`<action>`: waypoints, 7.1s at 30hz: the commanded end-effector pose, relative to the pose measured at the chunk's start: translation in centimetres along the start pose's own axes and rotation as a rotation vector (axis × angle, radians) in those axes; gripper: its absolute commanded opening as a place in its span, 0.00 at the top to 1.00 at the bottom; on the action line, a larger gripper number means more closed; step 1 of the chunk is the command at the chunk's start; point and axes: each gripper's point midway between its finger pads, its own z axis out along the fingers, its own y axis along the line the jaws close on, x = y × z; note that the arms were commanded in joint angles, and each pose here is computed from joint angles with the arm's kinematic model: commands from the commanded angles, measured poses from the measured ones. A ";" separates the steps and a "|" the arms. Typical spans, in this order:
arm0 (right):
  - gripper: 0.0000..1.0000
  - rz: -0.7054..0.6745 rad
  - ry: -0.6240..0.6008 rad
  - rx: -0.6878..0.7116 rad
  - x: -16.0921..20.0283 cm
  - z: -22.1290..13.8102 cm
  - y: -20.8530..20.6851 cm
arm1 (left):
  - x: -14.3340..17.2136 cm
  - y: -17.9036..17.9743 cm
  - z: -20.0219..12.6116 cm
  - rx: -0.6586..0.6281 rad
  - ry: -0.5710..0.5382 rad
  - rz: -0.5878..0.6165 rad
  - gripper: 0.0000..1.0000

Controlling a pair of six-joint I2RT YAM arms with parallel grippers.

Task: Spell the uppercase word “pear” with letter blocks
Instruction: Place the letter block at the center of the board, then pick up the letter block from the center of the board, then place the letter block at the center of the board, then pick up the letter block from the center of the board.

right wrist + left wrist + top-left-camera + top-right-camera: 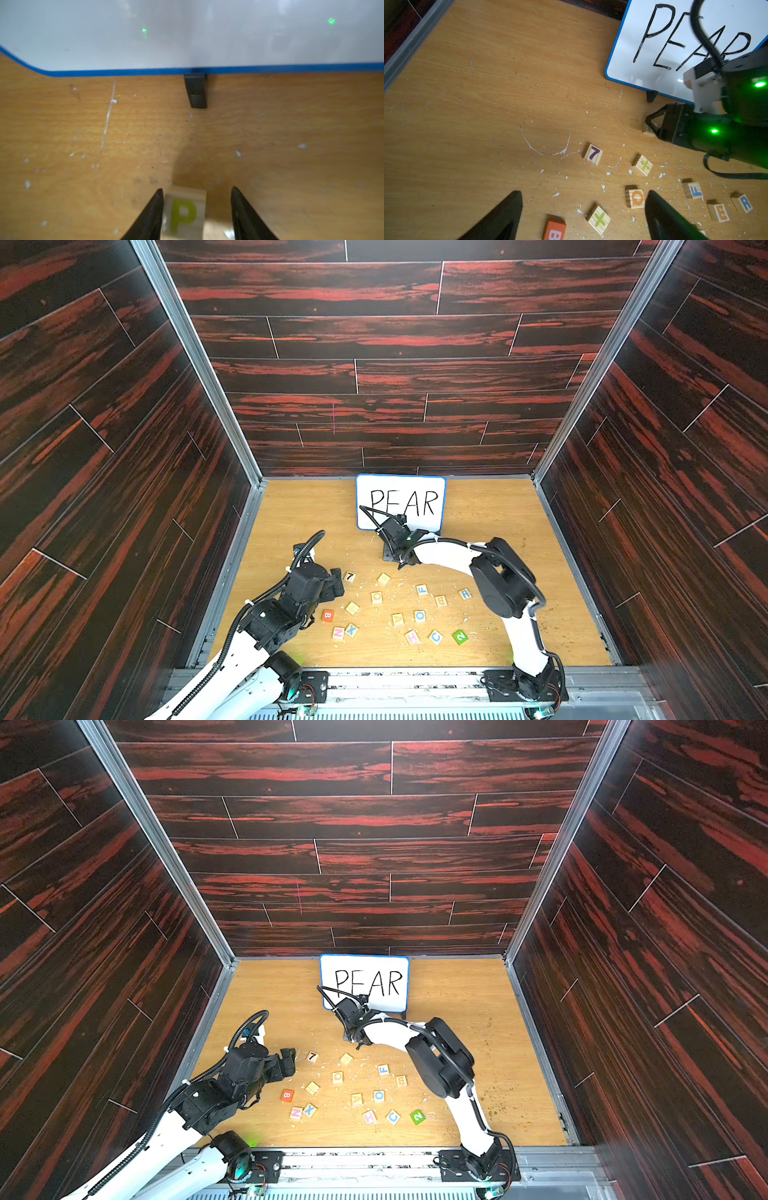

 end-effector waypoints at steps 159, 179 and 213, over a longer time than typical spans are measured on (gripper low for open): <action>0.46 -0.143 0.139 -0.185 12.5 -11.1 0.3 | -0.5 -1.5 0.5 0.051 0.008 -0.028 0.05; 0.46 -0.224 0.282 -0.036 19.3 -9.7 -0.3 | 1.0 0.1 -1.7 0.090 -0.003 -0.096 0.05; 0.69 -0.377 0.060 0.125 9.4 -11.1 -3.7 | -0.2 -0.4 -1.1 0.061 -0.017 -0.063 0.04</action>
